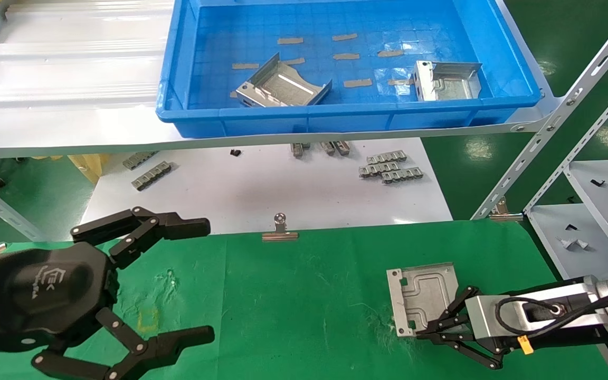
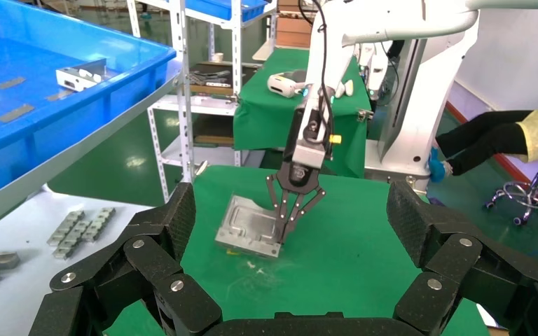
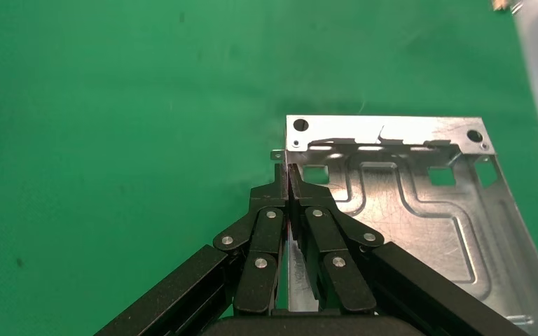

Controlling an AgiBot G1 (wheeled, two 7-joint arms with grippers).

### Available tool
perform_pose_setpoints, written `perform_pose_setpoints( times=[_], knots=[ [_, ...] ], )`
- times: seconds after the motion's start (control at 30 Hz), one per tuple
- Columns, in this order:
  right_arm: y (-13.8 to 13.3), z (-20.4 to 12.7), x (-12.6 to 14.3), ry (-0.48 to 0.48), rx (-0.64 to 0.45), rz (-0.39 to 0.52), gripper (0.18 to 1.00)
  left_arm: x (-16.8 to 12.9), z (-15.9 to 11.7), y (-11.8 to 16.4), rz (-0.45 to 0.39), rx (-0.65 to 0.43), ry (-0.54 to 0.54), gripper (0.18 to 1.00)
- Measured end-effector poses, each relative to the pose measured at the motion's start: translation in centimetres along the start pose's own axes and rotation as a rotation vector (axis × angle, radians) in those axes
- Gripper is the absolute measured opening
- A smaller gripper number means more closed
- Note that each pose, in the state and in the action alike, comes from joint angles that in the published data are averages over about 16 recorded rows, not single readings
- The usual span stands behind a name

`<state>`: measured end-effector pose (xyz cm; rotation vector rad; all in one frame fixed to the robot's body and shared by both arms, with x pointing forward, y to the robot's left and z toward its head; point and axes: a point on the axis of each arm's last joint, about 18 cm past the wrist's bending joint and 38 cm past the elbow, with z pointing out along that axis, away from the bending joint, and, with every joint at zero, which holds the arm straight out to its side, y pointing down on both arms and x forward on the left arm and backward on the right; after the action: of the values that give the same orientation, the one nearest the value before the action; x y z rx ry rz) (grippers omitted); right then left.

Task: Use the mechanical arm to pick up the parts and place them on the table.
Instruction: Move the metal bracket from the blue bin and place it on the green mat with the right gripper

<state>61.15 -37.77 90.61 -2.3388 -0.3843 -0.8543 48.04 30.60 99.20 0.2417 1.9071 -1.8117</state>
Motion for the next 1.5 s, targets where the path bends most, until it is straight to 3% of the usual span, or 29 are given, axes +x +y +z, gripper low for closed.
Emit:
perform_pose_setpoints(
  times=[0.6, 0.97, 1.23, 1.5],
  knots=[
    [1.3, 3.0, 2.3, 0.012, -0.078, -0.049, 0.194, 0.0, 0.0, 0.0, 0.000, 0.000, 0.000, 1.001],
    [1.1, 2.5, 2.9, 0.013, -0.082, -0.095, 0.242, 0.0, 0.0, 0.0, 0.000, 0.000, 0.000, 1.001],
    [-0.5, 1.1, 3.2, 0.030, 0.009, -0.005, 0.330, 0.0, 0.0, 0.0, 0.000, 0.000, 0.000, 1.001],
    [-2.0, 0.3, 3.2, 0.067, 0.133, 0.105, 0.489, 0.0, 0.0, 0.0, 0.000, 0.000, 0.000, 1.001]
  ],
)
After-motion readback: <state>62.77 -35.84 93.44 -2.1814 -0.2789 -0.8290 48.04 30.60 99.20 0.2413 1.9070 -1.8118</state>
